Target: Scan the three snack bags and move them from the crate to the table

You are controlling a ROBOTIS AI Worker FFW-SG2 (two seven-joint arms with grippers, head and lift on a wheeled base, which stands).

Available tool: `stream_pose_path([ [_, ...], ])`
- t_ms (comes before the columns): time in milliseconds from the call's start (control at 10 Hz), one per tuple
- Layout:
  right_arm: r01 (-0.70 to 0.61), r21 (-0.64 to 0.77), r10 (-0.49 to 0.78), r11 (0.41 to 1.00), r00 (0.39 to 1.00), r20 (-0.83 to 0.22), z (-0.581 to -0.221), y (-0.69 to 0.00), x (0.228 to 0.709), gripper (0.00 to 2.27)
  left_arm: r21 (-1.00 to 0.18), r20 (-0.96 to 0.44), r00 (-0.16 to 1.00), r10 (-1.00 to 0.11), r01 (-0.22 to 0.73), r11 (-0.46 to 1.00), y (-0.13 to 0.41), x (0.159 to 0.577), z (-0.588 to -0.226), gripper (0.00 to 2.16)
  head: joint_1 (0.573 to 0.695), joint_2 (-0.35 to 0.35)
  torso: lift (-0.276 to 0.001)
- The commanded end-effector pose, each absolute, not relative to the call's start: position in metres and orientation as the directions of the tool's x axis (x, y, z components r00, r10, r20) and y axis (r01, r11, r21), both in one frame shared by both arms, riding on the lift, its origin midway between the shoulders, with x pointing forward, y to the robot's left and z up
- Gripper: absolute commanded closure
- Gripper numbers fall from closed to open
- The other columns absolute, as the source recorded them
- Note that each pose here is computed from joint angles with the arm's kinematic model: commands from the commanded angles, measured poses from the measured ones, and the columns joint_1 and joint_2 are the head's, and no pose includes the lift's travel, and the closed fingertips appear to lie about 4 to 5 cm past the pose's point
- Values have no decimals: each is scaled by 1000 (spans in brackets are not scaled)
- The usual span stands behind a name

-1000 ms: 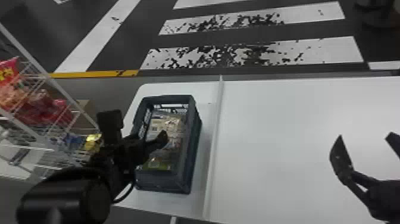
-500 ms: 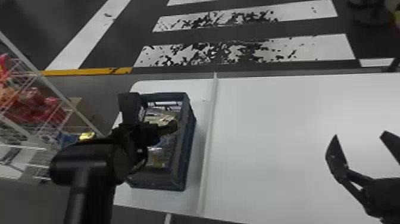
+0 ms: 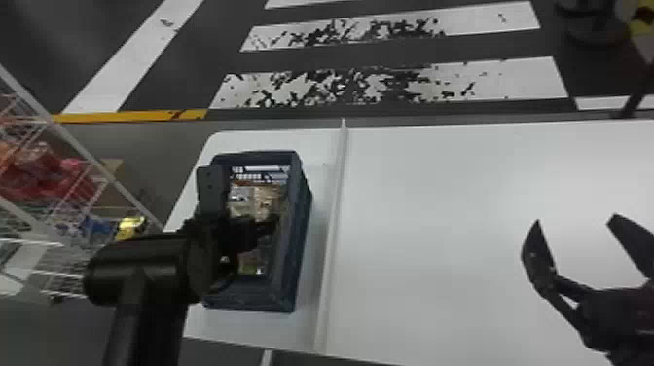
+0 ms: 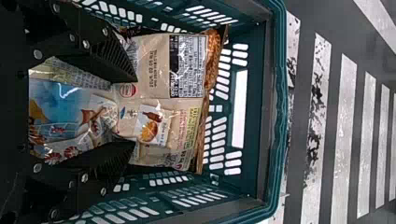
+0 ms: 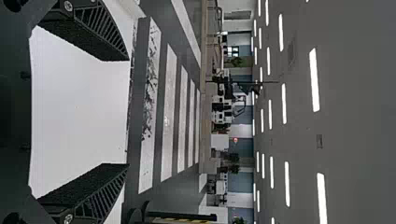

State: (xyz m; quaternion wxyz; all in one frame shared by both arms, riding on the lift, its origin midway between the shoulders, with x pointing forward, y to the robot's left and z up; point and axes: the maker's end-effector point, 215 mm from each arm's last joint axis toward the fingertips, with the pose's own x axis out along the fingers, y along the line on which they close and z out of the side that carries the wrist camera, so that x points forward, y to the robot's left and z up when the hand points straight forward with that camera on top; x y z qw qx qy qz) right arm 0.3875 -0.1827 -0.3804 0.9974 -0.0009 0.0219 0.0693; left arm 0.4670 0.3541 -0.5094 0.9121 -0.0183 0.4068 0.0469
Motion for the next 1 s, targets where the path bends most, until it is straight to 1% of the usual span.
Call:
stream_pose_path([
  [0,-132,5,132,991,990,-43,-381,-182,387,76,-3,-737,673,67,-102,995,357,467,-504,1976,695,223,-62],
  [400,-113,12,113,994,993,-31,-378,-185,386,76,23,-658,749,80,-86,996,354,455,-453,1976,695,226,-62],
  [900,-99,21,99,995,995,-12,-370,-187,383,76,57,-569,818,89,-68,996,352,434,-388,1976,695,225,-62],
])
